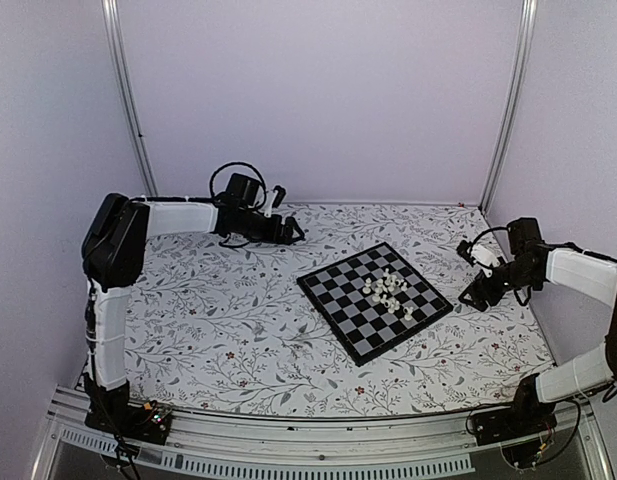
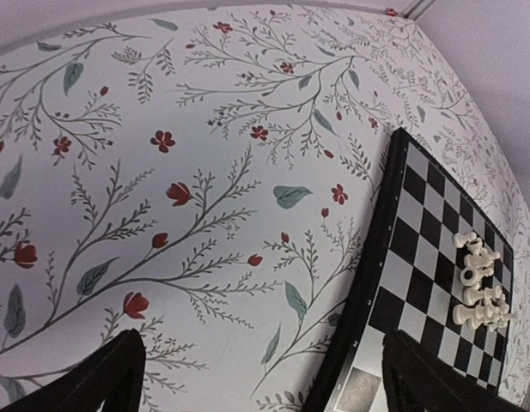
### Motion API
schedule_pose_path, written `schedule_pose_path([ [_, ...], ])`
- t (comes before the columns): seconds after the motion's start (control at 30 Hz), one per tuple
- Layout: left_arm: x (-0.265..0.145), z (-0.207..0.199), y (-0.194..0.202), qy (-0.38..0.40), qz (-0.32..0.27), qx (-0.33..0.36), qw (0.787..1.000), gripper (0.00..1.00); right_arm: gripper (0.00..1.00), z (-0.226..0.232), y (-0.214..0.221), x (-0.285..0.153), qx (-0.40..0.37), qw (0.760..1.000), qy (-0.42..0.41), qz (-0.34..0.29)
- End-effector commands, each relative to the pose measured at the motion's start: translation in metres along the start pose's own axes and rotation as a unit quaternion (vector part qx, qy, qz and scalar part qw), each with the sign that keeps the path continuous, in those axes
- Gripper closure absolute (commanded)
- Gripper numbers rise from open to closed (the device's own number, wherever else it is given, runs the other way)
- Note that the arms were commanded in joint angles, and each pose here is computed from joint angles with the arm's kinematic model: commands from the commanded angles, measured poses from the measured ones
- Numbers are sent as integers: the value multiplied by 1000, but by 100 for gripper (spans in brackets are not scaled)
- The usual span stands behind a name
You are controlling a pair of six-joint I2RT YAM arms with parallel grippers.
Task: Set up the chess pieces on the board
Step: Adjust the chessboard at the center of the board.
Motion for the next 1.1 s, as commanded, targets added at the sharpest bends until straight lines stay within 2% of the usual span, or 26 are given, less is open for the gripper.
schedule_pose_path([
  [0.0,24,-28,11,49,34,1,998,3,20,19,31,9,-42,997,-32,48],
  [0.3,60,-40,42,70,99,-6,993,8,22,24,49,29,-66,993,-54,81],
  [0.53,67,-45,58,77,129,-4,989,9,36,20,49,52,-78,989,-62,106],
  [0.83,63,-47,77,83,156,-10,984,12,54,14,30,75,-79,989,-79,97],
  [1.07,49,-52,94,93,177,-14,980,14,58,15,26,92,-84,986,-93,108],
])
Point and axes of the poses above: each gripper's point midway between its finger pads, its own x axis out along the fingers, its own z axis along the line the jaws close on, y = z × x, the point moved 2 cm from there along -x, back along the fingers, and after that the axes turned 3 degrees about -x, right-handed, at the moved point
